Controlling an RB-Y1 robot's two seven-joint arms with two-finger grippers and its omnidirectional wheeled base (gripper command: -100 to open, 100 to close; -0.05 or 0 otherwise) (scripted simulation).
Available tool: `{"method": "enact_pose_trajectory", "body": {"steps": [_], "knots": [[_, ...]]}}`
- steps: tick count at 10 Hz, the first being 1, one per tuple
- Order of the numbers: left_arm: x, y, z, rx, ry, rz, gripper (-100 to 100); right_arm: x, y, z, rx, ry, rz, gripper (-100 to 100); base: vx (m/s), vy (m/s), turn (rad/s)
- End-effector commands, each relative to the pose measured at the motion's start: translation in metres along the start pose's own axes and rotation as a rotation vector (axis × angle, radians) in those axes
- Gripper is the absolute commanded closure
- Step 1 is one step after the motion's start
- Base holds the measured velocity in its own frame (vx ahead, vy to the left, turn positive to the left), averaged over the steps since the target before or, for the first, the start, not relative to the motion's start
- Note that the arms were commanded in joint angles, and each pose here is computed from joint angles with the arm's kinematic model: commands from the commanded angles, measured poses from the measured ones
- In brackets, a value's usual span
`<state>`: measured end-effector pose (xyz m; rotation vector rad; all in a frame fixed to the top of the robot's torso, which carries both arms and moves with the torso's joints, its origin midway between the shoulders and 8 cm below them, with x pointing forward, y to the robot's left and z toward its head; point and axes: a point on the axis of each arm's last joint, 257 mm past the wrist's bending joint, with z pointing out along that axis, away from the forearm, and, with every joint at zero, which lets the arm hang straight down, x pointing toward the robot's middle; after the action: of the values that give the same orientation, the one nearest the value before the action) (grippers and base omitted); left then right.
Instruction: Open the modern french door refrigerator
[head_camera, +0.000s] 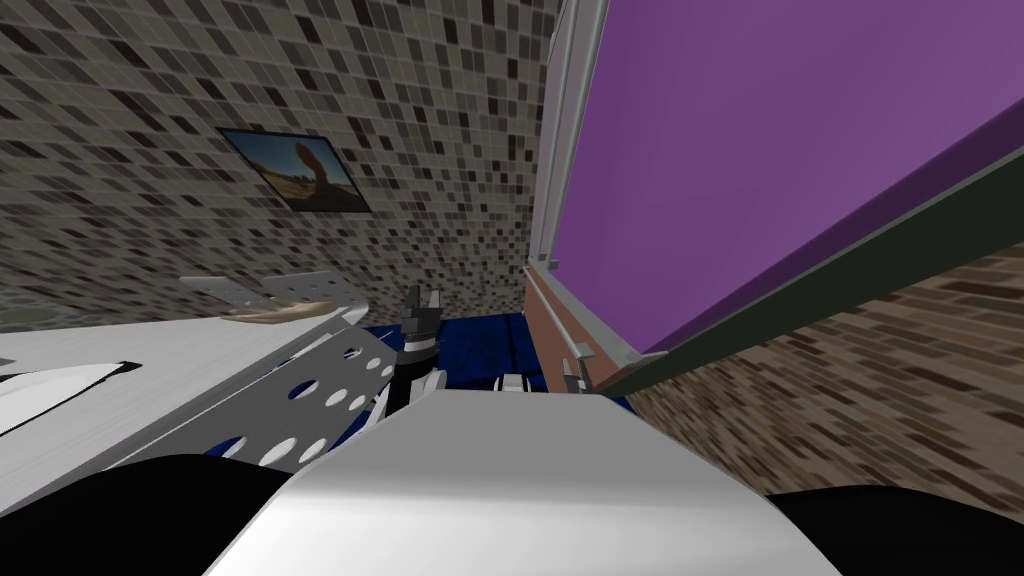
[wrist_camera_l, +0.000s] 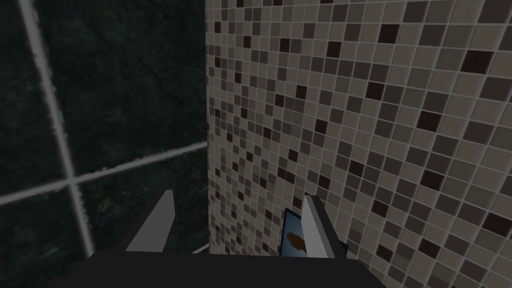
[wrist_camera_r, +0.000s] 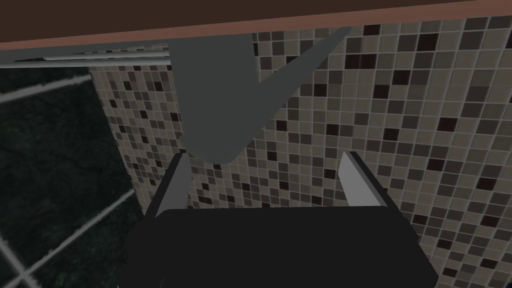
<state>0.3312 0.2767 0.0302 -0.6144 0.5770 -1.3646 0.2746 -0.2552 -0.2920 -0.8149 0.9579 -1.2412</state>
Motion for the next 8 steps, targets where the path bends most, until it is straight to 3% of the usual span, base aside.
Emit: {"method": "enact_pose_trajectory", "body": {"steps": [1,6,7,8], "knots": [[0.0,0.0,0.0,0.0,0.0,0.0,0,-0.004,0.001,0.0,0.004,0.011,-0.008,-100,-0.005,-0.004,0.014],[0.0,0.0,0.0,0.0,0.0,0.0,0,0.006,-0.011,0.021,0.005,0.014,-0.011,-100,0.011,0.023,-0.002],[0.0,0.0,0.0,0.0,0.0,0.0,0,0.006,-0.009,0.014,-0.002,0.017,-0.013,-100,0.0,0.007,-0.008],[0.0,0.0,0.0,0.0,0.0,0.0,0,0.002,-0.006,0.012,0.005,0.013,-0.011,100,-0.003,-0.022,-0.001]]}}
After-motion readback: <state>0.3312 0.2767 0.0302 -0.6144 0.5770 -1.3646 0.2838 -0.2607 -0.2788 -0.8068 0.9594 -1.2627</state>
